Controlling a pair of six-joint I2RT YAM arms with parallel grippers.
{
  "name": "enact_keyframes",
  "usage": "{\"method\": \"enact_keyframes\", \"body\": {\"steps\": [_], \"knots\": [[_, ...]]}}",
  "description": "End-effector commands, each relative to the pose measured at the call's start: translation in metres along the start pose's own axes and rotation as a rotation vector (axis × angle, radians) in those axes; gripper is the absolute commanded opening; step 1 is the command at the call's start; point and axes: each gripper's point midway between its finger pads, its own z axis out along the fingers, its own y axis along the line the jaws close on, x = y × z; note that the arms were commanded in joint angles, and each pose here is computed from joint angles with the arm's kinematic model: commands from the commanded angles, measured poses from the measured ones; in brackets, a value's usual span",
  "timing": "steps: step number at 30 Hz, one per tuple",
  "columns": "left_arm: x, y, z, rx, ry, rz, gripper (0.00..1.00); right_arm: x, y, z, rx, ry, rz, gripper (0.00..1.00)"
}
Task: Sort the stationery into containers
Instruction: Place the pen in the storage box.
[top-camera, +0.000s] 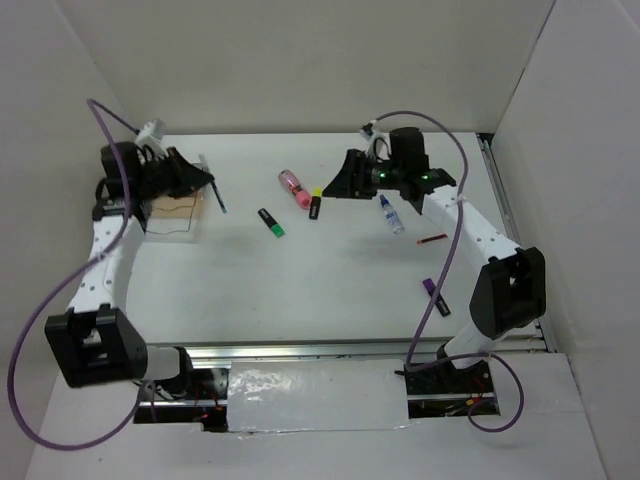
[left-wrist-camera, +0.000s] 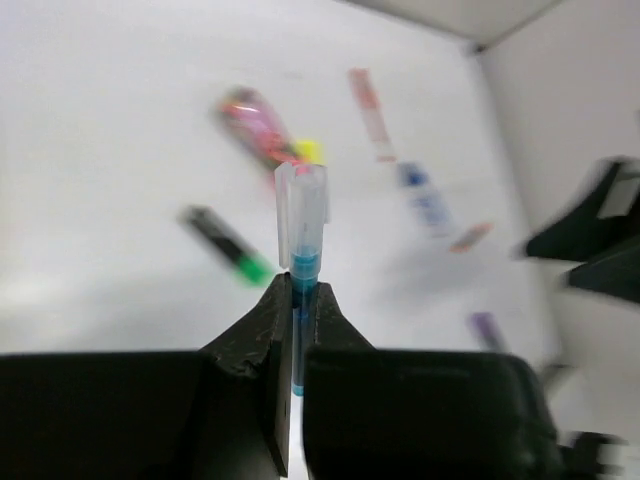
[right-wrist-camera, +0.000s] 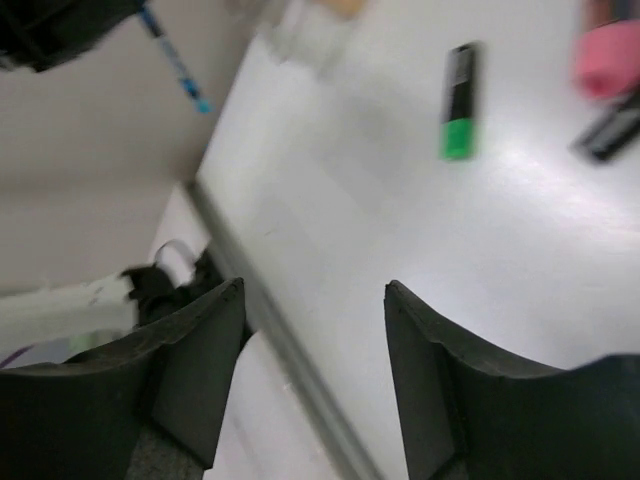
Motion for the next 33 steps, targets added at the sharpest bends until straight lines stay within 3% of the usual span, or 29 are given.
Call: {"method": "enact_keyframes", "body": {"steps": [1, 2, 3, 5, 7, 8, 9, 11, 12, 14, 18, 25, 33], "knots": [[-0.005, 0.082, -0.015, -0.241, 0.238, 0.317, 0.0, -0.052, -0.034, -0.027, 0.187, -0.164, -0.113, 0.63], [-0.054, 0.09, -0.026, -0.34, 0.197, 0.44, 0.0, -0.056, -0.049, -0.028, 0.245, -0.174, -0.113, 0.62], [-0.05, 0.124, -0.025, -0.425, 0.291, 0.416, 0.0, -0.065, -0.057, -0.032, 0.29, -0.192, -0.154, 0.6], [-0.104, 0.156, -0.046, -0.543, 0.222, 0.478, 0.0, -0.066, -0.084, -0.029, 0.388, -0.179, -0.148, 0.58], [-0.121, 0.203, -0.057, -0.625, 0.246, 0.471, 0.0, -0.07, -0.1, -0.024, 0.418, -0.17, -0.143, 0.57], [-0.147, 0.205, -0.063, -0.655, 0.21, 0.515, 0.0, -0.07, -0.102, -0.022, 0.416, -0.167, -0.128, 0.57], [-0.145, 0.229, -0.056, -0.67, 0.255, 0.509, 0.0, -0.071, -0.104, -0.02, 0.414, -0.168, -0.12, 0.56], [-0.17, 0.236, -0.063, -0.683, 0.26, 0.565, 0.06, -0.07, -0.109, -0.016, 0.405, -0.174, -0.1, 0.56], [-0.162, 0.259, -0.053, -0.684, 0.313, 0.544, 0.07, -0.067, -0.112, -0.014, 0.404, -0.169, -0.096, 0.56], [-0.178, 0.264, -0.057, -0.723, 0.325, 0.599, 0.11, -0.066, -0.114, -0.011, 0.408, -0.173, -0.103, 0.56], [-0.158, 0.293, -0.052, -0.736, 0.419, 0.679, 0.1, -0.063, -0.121, -0.008, 0.427, -0.171, -0.12, 0.56], [-0.132, 0.321, -0.043, -0.716, 0.471, 0.617, 0.12, -0.068, -0.143, -0.003, 0.466, -0.168, -0.095, 0.56], [-0.109, 0.343, -0.033, -0.739, 0.526, 0.575, 0.3, -0.072, -0.166, 0.006, 0.518, -0.166, -0.088, 0.58]]}}
